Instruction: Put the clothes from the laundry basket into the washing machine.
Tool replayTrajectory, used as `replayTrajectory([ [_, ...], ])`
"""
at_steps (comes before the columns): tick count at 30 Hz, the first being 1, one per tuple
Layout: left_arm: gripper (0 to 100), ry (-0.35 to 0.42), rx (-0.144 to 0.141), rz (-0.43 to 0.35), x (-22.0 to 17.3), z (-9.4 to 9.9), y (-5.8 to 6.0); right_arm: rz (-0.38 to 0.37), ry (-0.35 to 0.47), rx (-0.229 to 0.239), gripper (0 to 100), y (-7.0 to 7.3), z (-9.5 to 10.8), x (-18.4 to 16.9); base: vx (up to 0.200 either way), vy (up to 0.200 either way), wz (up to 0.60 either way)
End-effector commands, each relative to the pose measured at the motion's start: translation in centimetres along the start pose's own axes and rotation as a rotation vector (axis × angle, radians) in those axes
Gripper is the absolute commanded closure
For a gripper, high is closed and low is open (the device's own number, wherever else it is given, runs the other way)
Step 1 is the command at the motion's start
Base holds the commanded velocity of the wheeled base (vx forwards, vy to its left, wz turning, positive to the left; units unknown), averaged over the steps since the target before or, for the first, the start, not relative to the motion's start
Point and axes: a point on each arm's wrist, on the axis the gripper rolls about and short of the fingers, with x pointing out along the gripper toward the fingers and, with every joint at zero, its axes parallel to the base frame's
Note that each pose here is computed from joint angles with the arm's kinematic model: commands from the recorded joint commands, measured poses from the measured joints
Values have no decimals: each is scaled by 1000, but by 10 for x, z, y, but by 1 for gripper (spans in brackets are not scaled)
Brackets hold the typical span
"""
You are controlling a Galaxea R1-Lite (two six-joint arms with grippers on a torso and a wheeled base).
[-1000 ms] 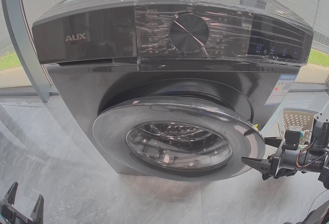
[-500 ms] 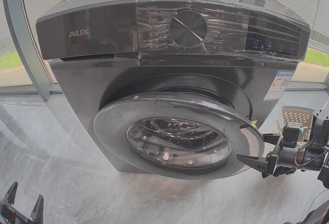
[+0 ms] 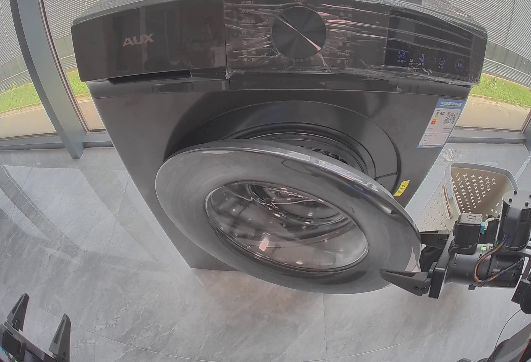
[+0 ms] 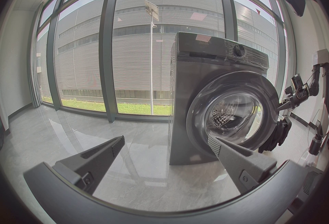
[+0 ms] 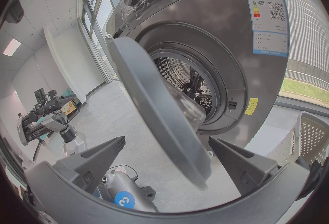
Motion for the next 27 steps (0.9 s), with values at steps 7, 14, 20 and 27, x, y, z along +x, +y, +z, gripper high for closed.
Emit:
replayTrajectory([
  [7,0,1,0,0,0,-5,0,-27,-6,-5,0,-1,6,9,-171,0,0],
  [14,0,1,0,0,0,-5,0,37,31,-4,0,15,-7,2,0,0,0],
  [20,0,1,2,0,0,-5,0,21,12,-6,0,13,-3,0,0,0,0],
  [27,0,1,-2,0,0,-5,0,12,11,3,0,7,5,14,-86,0,0],
])
